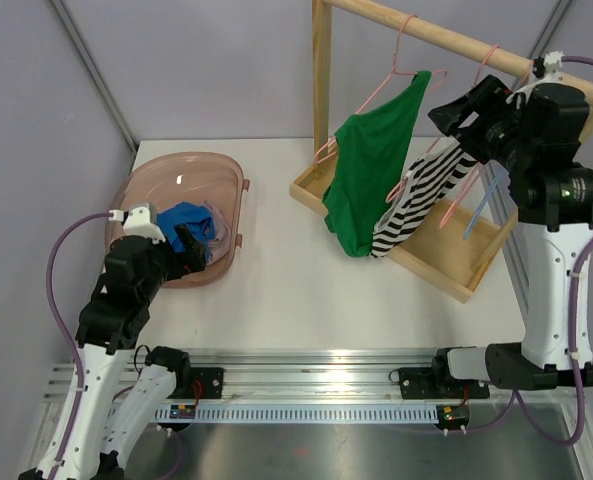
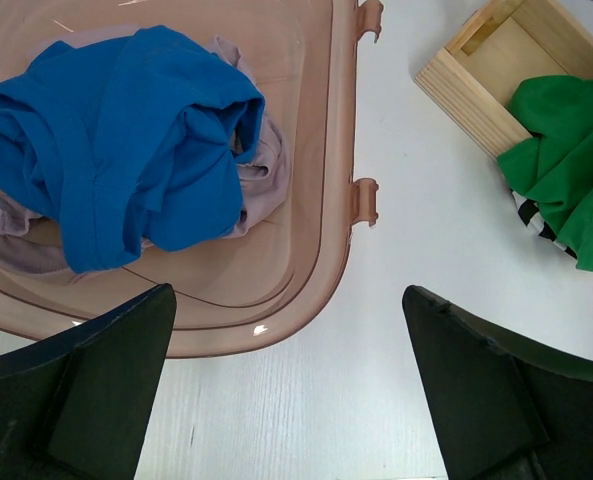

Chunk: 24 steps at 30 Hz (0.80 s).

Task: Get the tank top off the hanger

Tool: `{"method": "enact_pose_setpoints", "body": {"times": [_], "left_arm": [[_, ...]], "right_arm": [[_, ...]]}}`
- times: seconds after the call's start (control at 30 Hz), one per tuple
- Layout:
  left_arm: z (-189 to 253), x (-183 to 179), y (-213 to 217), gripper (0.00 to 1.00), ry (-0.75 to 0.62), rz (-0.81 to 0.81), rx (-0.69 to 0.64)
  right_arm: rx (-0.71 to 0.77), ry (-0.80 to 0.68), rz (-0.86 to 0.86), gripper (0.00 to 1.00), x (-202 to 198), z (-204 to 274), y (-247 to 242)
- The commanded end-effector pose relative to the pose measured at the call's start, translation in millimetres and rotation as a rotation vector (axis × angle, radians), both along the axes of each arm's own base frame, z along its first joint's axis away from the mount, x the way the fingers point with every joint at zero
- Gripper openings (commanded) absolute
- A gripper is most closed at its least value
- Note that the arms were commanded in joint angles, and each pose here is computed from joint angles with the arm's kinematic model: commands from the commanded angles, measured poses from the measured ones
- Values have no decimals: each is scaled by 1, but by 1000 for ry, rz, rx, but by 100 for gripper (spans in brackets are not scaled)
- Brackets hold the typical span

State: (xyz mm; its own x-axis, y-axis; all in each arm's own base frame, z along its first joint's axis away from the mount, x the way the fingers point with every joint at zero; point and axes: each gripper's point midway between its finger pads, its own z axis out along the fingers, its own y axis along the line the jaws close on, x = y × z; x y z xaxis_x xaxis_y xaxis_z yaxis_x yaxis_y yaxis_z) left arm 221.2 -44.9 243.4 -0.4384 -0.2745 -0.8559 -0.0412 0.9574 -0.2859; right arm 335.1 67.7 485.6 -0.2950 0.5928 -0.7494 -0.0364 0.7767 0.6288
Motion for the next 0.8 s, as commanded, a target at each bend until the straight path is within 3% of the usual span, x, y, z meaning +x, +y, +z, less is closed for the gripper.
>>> {"method": "enact_pose_setpoints", "body": {"times": [0.0,0.13,0.3,0.33,0.37,0.43,0.57,0.7,0.77], "left_arm": [[11,10,-5,99,-58,-25,1],[10,9,-6,99,-55,-38,5],[10,8,-8,99,-58,-50,5],[10,9,-9,99,-56,-57,4],[10,9,-9,99,-58,-59,4],[10,9,-10,99,-56,-65,4],[10,8,-11,99,-57,-70,4],[12,7,-11,99,-66,-73,2],[12,6,-11,99,-68,-74,1]], "right_arm": [[-92,0,-105,74,18,-2,-4],[-155,12,-223,63,28,-11,-10],[-199,35,-248,51,36,-23,-1],[-198,41,-246,47,38,-27,1],[-190,24,-249,36,38,-23,2],[-176,15,-248,28,38,-21,5],[-145,-1,-241,18,37,-15,8],[-101,-25,-223,2,36,-10,13],[-66,-45,-213,0,33,-4,16]]}}
